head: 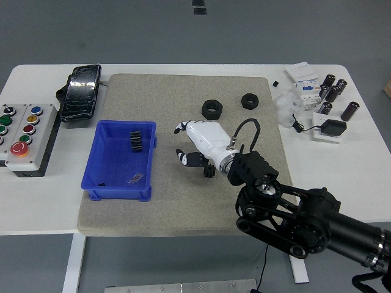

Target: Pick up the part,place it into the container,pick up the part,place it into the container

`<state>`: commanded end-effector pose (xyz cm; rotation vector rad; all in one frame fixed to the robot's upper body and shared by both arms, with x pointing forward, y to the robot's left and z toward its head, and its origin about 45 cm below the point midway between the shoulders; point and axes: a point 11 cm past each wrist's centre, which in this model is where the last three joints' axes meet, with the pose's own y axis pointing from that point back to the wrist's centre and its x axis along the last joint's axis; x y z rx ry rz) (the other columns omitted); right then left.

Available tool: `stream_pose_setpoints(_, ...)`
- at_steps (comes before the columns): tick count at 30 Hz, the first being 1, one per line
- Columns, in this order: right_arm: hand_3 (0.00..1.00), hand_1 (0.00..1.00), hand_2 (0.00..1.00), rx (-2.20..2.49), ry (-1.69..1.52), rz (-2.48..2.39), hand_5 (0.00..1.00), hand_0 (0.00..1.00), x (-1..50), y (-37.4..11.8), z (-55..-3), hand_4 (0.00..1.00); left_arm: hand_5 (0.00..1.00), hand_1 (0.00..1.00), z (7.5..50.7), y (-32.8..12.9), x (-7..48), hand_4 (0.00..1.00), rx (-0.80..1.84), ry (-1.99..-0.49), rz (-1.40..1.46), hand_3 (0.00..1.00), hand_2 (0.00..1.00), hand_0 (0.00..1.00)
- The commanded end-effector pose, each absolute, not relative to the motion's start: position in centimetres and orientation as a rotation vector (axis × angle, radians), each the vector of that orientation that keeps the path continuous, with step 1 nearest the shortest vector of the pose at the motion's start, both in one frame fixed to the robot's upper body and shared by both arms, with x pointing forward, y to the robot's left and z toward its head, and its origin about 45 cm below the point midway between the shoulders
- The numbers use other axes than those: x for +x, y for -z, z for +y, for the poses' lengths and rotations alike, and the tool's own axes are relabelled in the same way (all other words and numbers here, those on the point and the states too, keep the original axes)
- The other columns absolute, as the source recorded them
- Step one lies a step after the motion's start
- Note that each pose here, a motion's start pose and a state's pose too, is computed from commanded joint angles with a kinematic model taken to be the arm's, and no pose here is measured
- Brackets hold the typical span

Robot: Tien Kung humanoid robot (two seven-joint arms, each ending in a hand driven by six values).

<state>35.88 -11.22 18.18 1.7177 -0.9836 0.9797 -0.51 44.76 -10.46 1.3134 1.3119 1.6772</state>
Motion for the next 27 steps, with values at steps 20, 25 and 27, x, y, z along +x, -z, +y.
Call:
stream_pose_setpoints(20,0.765,0.699,0.800,1.663,-0.999,-0.685,0.296,0.389,32.9,-16.1,-10.5,0.680,0.377,0.516,44.7,10.5,-0.4,0.626,1.312,-1.675,1.308,0.634,0.537,0.615)
stream_pose_setpoints(25,0.761,0.686,0.788,1.651,-1.016,-0.689,0.307,0.375,33.1,-16.3,-10.5,0.683,0.378,0.516,44.7,10.5,-0.4,0.625,1.310,-1.675,1.307,0.634,0.537,0.615)
stream_pose_setpoints(27,0.761,0.686,0.788,1.649,-1.017,-0.684,0.307,0.375,33.1,-16.3,-10.5,0.683,0.378,0.516,44.7,10.5,-0.4,0.625,1.310,-1.676,1.306,0.634,0.537,0.615)
